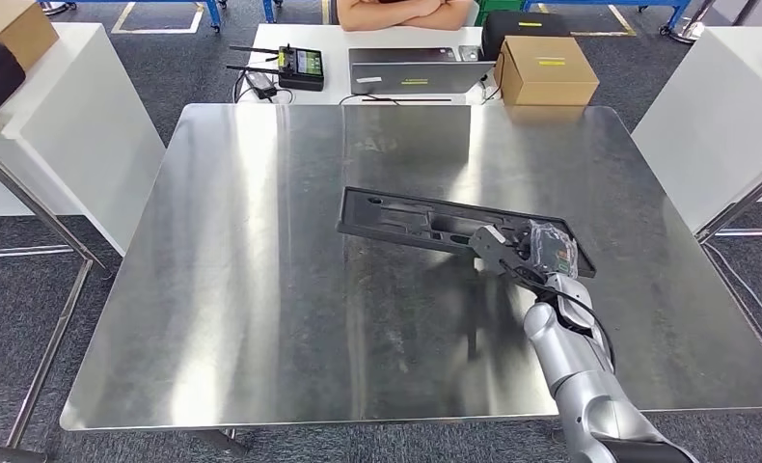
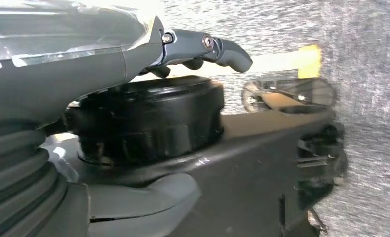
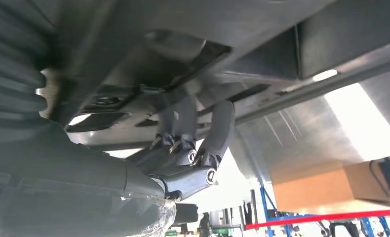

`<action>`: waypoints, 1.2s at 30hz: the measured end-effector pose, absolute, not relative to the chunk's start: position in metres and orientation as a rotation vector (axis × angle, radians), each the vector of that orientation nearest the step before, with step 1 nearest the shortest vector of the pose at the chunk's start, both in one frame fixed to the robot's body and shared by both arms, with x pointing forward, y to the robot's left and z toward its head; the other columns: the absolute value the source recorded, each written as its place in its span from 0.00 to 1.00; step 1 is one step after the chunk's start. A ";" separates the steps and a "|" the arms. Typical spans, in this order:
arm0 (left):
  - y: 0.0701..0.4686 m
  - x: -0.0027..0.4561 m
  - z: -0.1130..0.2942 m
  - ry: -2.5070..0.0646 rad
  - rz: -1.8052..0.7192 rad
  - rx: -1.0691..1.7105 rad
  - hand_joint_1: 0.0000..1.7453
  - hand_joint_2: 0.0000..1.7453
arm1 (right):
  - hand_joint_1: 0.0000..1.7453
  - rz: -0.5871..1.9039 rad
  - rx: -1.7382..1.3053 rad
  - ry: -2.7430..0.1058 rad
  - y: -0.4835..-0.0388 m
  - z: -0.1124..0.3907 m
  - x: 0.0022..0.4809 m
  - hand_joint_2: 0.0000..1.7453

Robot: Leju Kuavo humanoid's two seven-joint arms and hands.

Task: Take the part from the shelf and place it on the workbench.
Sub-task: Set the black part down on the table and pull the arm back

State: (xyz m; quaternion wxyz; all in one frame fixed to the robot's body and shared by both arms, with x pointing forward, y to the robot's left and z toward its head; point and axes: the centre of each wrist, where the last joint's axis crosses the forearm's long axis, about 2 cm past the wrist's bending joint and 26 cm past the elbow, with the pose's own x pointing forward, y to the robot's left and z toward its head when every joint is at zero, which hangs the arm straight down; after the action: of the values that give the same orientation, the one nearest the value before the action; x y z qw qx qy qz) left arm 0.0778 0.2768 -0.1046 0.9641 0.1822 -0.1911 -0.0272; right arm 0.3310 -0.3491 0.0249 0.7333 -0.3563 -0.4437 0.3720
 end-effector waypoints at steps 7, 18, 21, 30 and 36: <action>0.274 0.078 -0.105 -0.352 -0.069 0.338 0.00 0.00 | 0.00 0.824 -0.783 -0.949 -0.352 0.017 0.321 0.25; 0.277 0.079 -0.105 -0.346 -0.070 0.323 0.00 0.00 | 0.00 0.859 -0.803 -0.949 -0.358 0.023 0.327 1.00; 0.278 0.079 -0.105 -0.345 -0.072 0.326 0.00 0.00 | 0.00 0.861 -0.799 -0.949 -0.357 0.024 0.328 1.00; 0.282 0.077 -0.105 -0.332 -0.095 0.326 0.00 0.00 | 0.00 1.030 -0.536 -0.921 -0.375 0.036 0.339 1.00; 0.282 0.077 -0.105 -0.330 -0.102 0.320 0.00 0.00 | 0.00 1.145 -0.302 -0.879 -0.410 0.056 0.323 1.00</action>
State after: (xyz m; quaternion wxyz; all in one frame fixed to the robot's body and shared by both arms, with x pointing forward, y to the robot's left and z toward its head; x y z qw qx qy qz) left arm 0.0772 0.2821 -0.1053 0.9724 0.1583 -0.1636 -0.0503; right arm 0.3225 -0.4104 0.0562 0.7403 -0.1378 -0.4007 0.5219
